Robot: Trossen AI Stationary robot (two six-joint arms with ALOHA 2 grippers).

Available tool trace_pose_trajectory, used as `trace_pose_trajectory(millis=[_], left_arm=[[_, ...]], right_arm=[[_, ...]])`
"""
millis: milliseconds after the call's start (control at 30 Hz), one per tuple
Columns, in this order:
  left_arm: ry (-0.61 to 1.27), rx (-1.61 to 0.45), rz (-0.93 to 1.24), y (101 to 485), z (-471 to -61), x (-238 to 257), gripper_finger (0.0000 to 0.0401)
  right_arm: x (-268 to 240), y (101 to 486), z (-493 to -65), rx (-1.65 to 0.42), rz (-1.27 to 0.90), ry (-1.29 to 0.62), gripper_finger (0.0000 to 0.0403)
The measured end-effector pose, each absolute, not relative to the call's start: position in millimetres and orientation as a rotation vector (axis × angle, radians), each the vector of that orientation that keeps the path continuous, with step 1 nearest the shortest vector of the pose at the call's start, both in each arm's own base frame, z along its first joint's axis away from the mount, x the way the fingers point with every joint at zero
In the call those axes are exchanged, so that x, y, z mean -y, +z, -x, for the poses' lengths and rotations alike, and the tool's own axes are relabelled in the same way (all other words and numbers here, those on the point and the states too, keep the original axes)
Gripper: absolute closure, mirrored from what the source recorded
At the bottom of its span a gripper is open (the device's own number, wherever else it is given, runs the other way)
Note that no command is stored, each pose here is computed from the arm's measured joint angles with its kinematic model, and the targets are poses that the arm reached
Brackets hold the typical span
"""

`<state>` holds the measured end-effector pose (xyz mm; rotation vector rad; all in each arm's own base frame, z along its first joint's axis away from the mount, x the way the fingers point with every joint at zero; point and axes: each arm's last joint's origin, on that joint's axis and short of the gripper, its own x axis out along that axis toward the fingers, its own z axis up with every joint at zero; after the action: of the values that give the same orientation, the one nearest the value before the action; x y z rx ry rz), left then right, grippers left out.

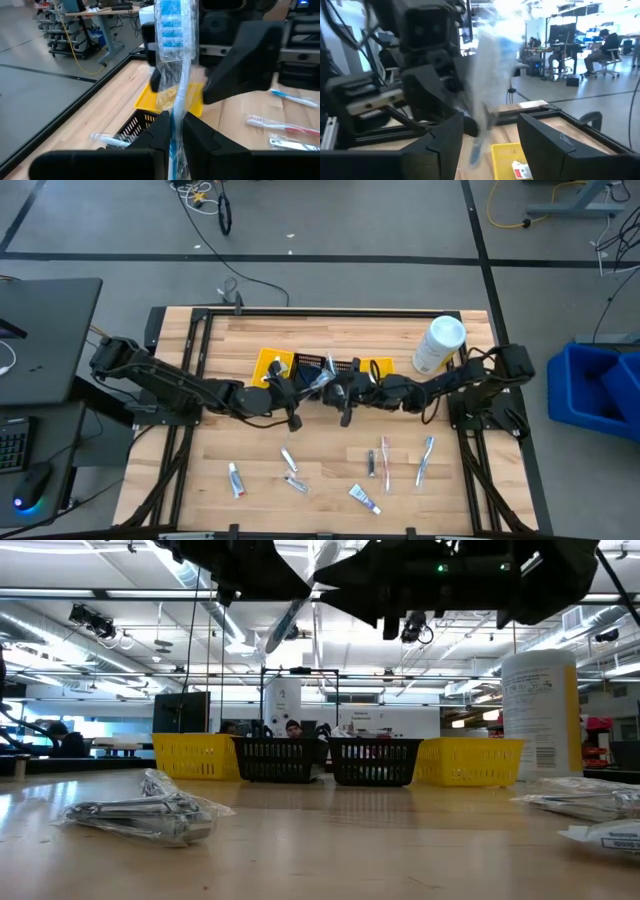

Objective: Pick & Place Travel size toiletries
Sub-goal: Put the blue toothbrush into the right black bin

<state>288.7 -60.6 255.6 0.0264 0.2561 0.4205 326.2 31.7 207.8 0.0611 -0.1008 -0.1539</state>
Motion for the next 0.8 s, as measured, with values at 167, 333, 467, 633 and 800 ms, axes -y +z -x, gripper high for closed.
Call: trace_pose_trajectory(millis=[167,333,467,633,800], left_arm=[[0.413,-0.262,-0.04,255,-290,57,0.0357],[0.399,-0.268,-0.037,255,-290,55,0.0355],[0.4,-0.268,-0.037,255,-290,56,0.0361],[0.419,-0.266,-0.041,255,-290,55,0.0355],[0.426,-0.268,-0.05,255,-290,55,0.0355]], right_arm=[[-28,211,-339,0.111,-0.077,-0.091,0.0214],[-28,215,-349,0.106,-0.048,-0.112,0.0239],[-28,215,-349,0.103,-0.043,-0.118,0.0274],[-28,215,-349,0.105,-0.068,-0.118,0.0325],[-28,214,-349,0.098,-0.079,-0.154,0.0363]])
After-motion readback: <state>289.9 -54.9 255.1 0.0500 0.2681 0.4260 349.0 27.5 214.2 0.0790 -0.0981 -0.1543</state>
